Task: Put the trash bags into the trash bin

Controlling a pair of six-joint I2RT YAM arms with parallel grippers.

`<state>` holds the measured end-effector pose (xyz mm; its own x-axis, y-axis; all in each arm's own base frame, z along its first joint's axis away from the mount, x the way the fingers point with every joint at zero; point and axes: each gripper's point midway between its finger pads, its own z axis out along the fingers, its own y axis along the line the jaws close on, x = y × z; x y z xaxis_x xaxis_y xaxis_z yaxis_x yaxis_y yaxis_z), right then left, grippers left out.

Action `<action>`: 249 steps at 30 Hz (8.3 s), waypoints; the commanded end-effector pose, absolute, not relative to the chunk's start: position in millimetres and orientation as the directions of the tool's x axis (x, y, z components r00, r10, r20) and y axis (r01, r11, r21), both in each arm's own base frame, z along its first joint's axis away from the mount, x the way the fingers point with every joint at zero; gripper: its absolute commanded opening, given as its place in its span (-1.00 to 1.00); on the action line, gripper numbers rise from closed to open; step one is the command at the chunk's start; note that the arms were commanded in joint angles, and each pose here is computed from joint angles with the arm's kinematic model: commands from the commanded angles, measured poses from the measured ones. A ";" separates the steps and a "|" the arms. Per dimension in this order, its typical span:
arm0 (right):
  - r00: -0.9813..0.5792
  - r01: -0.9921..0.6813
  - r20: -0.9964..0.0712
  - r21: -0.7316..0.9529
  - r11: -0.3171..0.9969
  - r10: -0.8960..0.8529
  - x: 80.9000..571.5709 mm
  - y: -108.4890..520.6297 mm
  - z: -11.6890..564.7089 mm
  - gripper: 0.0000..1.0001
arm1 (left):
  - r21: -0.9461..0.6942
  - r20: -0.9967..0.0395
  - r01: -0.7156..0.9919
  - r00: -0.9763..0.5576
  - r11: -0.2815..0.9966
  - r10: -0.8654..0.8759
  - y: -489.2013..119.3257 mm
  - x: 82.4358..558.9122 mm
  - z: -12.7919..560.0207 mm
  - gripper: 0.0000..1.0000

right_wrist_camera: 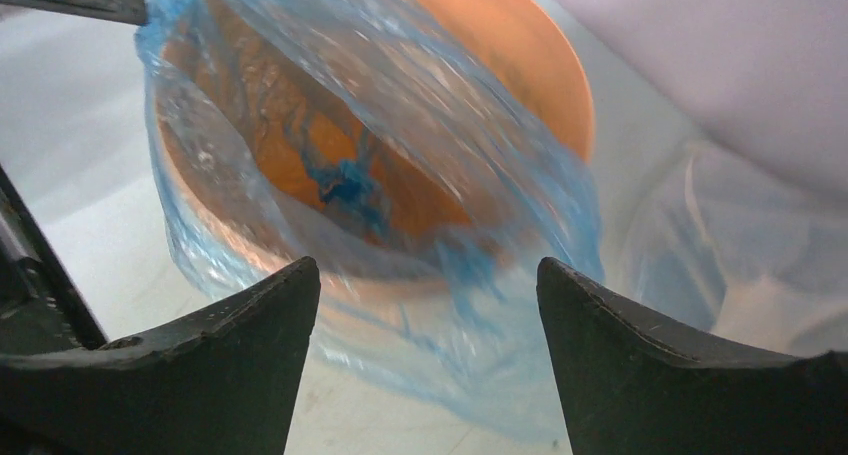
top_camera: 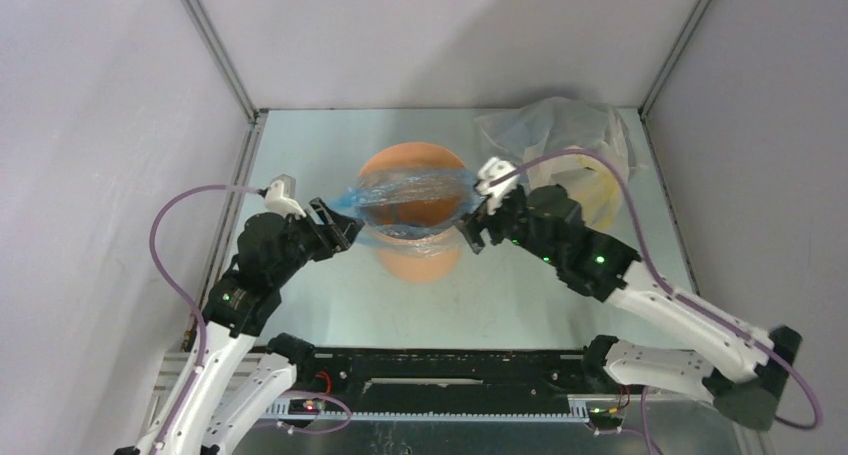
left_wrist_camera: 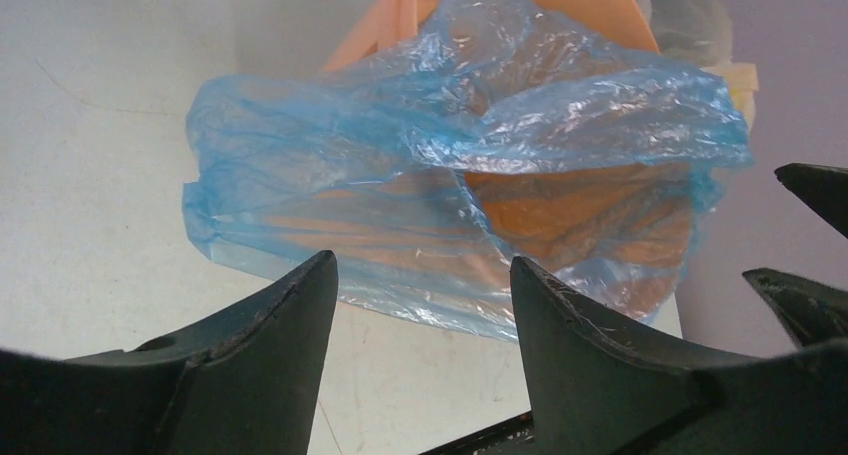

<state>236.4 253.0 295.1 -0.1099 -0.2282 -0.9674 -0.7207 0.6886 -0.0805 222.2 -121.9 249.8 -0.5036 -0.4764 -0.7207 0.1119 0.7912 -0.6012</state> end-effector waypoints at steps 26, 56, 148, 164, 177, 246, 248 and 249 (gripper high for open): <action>0.229 -0.741 -0.792 -0.519 0.426 -0.565 314.7 369.1 313.7 0.07 | -0.569 -0.735 0.092 -0.502 0.817 -0.456 -125.6 265.8 262.1 -0.01; 0.253 -0.696 -0.733 -0.591 0.408 -0.631 322.5 368.4 306.4 0.72 | -0.534 -0.742 0.123 -0.543 0.837 -0.394 -129.3 270.0 257.9 -0.06; -0.498 -0.682 -0.822 0.174 0.711 -0.277 358.0 286.8 337.0 0.26 | -0.604 -0.767 0.349 -0.498 0.716 -0.405 -105.3 299.1 299.1 0.16; -0.582 -0.635 -0.710 0.092 0.767 -0.397 358.6 274.4 278.4 -0.40 | -0.555 -0.762 0.271 -0.546 0.786 -0.349 -91.4 316.1 272.5 -0.08; -0.575 -0.646 -0.743 0.156 0.747 -0.343 353.6 270.2 287.7 -0.33 | -0.587 -0.730 0.261 -0.581 0.766 -0.361 -95.1 318.3 261.7 -0.14; -0.645 -0.482 -0.757 0.507 0.715 0.102 277.6 218.5 283.6 0.65 | -0.645 -0.655 0.081 -0.571 0.760 -0.495 -90.2 314.9 208.6 -1.00; -0.661 -0.456 -0.740 0.530 0.715 0.127 279.4 223.8 281.2 0.66 | -0.644 -0.655 0.082 -0.572 0.760 -0.494 -90.4 315.1 208.3 -0.99; -0.669 -0.438 -0.729 0.544 0.716 0.144 281.0 225.8 279.9 0.64 | -0.644 -0.656 0.084 -0.572 0.760 -0.493 -90.7 315.0 209.0 -0.99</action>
